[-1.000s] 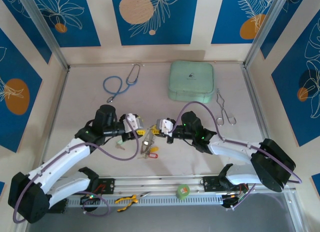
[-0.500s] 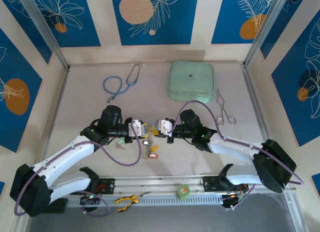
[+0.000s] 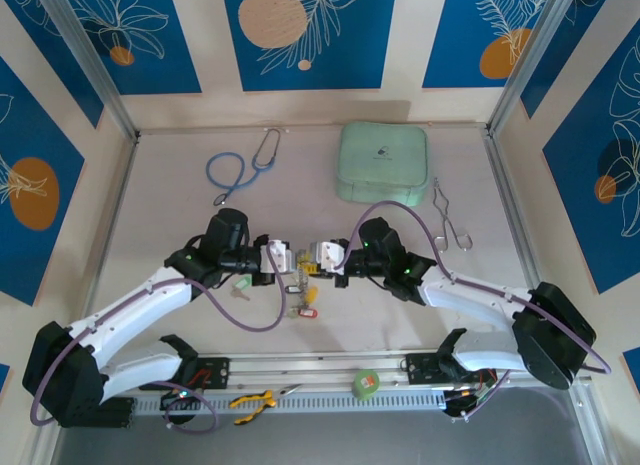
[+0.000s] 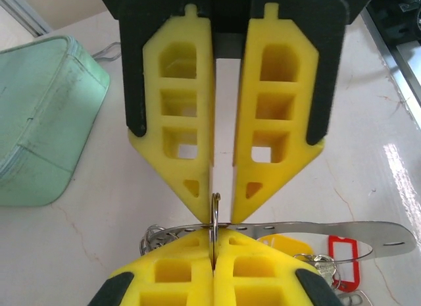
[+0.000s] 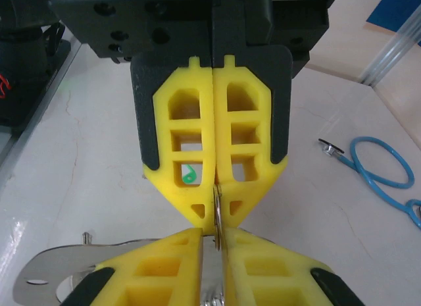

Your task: Put the keys on the keyring

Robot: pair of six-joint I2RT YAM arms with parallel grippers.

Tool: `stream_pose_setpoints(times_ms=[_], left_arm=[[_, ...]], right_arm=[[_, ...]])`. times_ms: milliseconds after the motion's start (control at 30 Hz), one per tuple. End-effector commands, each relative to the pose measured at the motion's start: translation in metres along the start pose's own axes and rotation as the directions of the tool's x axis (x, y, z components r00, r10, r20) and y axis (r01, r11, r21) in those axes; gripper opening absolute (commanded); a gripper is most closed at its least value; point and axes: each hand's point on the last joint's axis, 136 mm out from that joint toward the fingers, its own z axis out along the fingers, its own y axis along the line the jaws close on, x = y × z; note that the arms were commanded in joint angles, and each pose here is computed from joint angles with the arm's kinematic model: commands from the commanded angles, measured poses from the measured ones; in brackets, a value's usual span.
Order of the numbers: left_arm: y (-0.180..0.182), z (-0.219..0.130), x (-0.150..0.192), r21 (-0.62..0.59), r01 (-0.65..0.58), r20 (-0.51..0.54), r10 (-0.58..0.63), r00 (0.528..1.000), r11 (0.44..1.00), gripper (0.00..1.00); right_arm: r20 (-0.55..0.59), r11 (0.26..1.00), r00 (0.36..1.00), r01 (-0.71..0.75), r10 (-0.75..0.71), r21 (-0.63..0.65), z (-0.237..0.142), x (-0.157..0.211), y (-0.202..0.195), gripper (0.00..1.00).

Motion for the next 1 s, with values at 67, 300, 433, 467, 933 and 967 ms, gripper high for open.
stream_pose_setpoints(times_ms=[67, 300, 433, 467, 933, 967], left_arm=[[0.007, -0.002, -0.016, -0.033, -0.093, 0.02, 0.093, 0.995, 0.995, 0.0], [0.004, 0.0, -0.009, -0.052, -0.123, -0.017, 0.122, 0.992, 0.991, 0.0], [0.003, 0.0, -0.007, -0.051, -0.119, -0.022, 0.118, 0.993, 0.992, 0.0], [0.003, 0.0, -0.008, -0.053, -0.119, -0.023, 0.118, 0.993, 0.991, 0.0], [0.002, 0.002, -0.013, -0.044, -0.135, -0.013, 0.135, 0.991, 0.99, 0.14], [0.001, 0.002, -0.013, -0.04, -0.138, -0.014, 0.138, 0.99, 0.99, 0.13]], right_arm=[[-0.03, 0.999, 0.999, 0.029, -0.028, 0.029, -0.005, 0.001, -0.002, 0.17], [-0.055, 0.999, 0.997, 0.049, -0.047, 0.024, -0.004, 0.006, 0.0, 0.11], [-0.054, 0.998, 0.997, 0.054, -0.053, 0.027, -0.004, 0.005, 0.0, 0.03], [-0.051, 0.998, 0.997, 0.054, -0.053, 0.022, -0.004, 0.005, 0.0, 0.0], [-0.015, 0.997, 0.997, 0.075, -0.075, -0.01, 0.008, -0.01, 0.005, 0.0], [-0.014, 0.997, 0.997, 0.074, -0.075, -0.012, 0.008, -0.01, 0.006, 0.0]])
